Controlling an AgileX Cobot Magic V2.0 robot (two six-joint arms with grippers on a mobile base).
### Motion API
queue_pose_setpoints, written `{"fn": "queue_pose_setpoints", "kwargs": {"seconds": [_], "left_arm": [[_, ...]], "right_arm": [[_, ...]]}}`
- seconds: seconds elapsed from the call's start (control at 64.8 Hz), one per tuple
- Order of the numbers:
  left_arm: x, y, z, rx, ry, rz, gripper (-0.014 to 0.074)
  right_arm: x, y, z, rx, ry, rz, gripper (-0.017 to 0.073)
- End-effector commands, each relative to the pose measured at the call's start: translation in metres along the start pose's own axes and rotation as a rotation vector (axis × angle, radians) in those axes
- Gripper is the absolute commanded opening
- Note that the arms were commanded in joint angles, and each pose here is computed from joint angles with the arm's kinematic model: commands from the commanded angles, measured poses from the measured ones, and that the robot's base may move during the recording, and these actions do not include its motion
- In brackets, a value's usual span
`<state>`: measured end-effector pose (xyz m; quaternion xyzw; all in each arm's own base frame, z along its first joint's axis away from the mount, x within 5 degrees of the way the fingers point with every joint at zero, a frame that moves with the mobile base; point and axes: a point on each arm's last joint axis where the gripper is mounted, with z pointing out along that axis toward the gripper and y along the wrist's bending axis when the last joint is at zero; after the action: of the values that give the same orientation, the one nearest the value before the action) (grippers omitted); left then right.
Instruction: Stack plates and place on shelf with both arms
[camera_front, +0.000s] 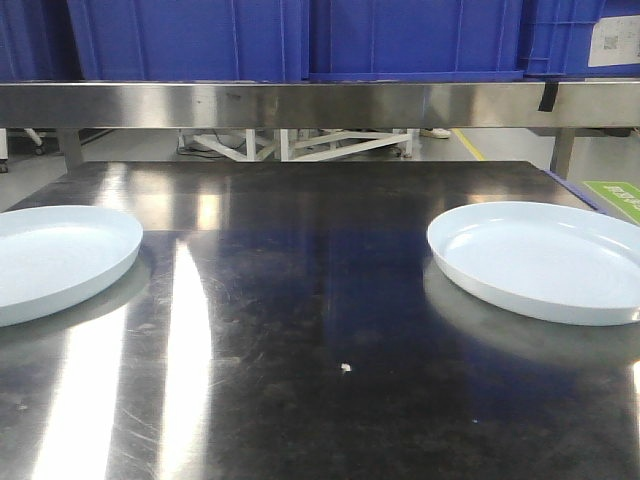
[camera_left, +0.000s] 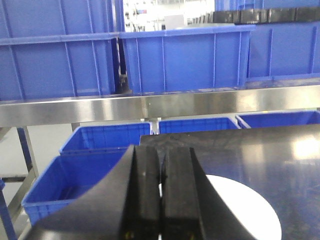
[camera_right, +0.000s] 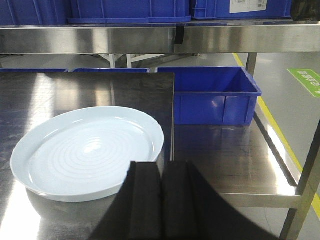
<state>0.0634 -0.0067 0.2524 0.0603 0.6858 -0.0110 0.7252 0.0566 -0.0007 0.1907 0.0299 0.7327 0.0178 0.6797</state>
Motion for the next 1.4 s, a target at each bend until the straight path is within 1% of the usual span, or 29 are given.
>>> {"fn": "queue_pose_setpoints", "kwargs": {"seconds": [0.0,0.108,0.185,0.262,0.324,0.417,0.525,0.571,0.617,0.679,0.756,0.88,0.926,1.003,1.111,1.204,1.266,1.312,1.358,1.374,1.389], "left_arm": [[-0.027,0.002,0.010,-0.001,-0.054,-0.012,0.0083],[-0.034,0.002,0.028,0.006,0.025,-0.012,0.0083],[-0.037,0.002,0.041,0.013,0.104,-0.012,0.0083],[-0.043,0.002,0.059,0.022,0.184,-0.023,0.0083],[-0.043,0.002,0.072,0.028,0.258,-0.054,0.0083],[-0.044,-0.001,0.094,0.043,0.378,-0.126,0.0083],[-0.043,-0.002,0.121,0.048,0.461,-0.149,0.0083],[-0.040,-0.002,0.135,0.040,0.498,-0.210,0.0083],[-0.037,-0.001,0.144,0.027,0.521,-0.261,0.0083],[-0.031,0.003,0.155,0.004,0.571,-0.322,0.0083],[-0.024,0.010,0.167,-0.020,0.649,-0.338,0.0083],[-0.017,0.026,0.185,-0.060,0.769,-0.373,0.0083],[-0.014,0.033,0.191,-0.070,0.832,-0.393,0.0083],[-0.011,0.042,0.204,-0.071,0.923,-0.417,0.0083],[-0.003,0.052,0.223,-0.048,1.074,-0.451,0.0083],[0.004,0.058,0.237,-0.033,1.159,-0.457,0.0086],[0.007,0.062,0.247,-0.033,1.175,-0.446,0.0115],[0.011,0.063,0.253,-0.033,1.182,-0.447,0.0153],[0.012,0.064,0.258,-0.033,1.184,-0.448,0.0204],[0.014,0.065,0.260,-0.032,1.191,-0.449,0.0246],[0.016,0.065,0.261,-0.032,1.196,-0.450,0.0267]], "right_arm": [[-0.009,0.000,-0.002,0.001,-0.107,-0.012,0.0049],[-0.009,0.000,-0.002,0.001,-0.107,-0.012,0.0049],[-0.009,0.000,-0.002,0.001,-0.107,-0.012,0.0049],[-0.009,0.000,-0.002,0.001,-0.107,-0.012,0.0049],[-0.009,0.000,-0.002,0.001,-0.107,-0.012,0.0049],[-0.009,0.000,-0.002,0.001,-0.107,-0.012,0.0049],[-0.009,0.000,-0.002,0.001,-0.107,-0.012,0.0049],[-0.009,0.000,-0.002,0.001,-0.107,-0.012,0.0049],[-0.009,0.000,-0.002,0.001,-0.107,-0.012,0.0049],[-0.009,0.000,-0.002,0.001,-0.107,-0.012,0.0049],[-0.009,0.000,-0.002,0.001,-0.107,-0.012,0.0049],[-0.009,0.000,-0.002,0.001,-0.107,-0.012,0.0049],[-0.009,0.000,-0.002,0.001,-0.107,-0.012,0.0049],[-0.009,0.000,-0.002,0.001,-0.107,-0.012,0.0049],[-0.009,0.000,-0.002,0.001,-0.107,-0.012,0.0049],[-0.009,0.000,-0.002,0.001,-0.107,-0.012,0.0049],[-0.009,0.000,-0.002,0.001,-0.107,-0.012,0.0049],[-0.009,0.000,-0.002,0.001,-0.107,-0.012,0.0049],[-0.009,0.000,-0.002,0.001,-0.107,-0.012,0.0049],[-0.009,0.000,-0.002,0.001,-0.107,-0.012,0.0049],[-0.009,0.000,-0.002,0.001,-0.107,-0.012,0.0049]]}}
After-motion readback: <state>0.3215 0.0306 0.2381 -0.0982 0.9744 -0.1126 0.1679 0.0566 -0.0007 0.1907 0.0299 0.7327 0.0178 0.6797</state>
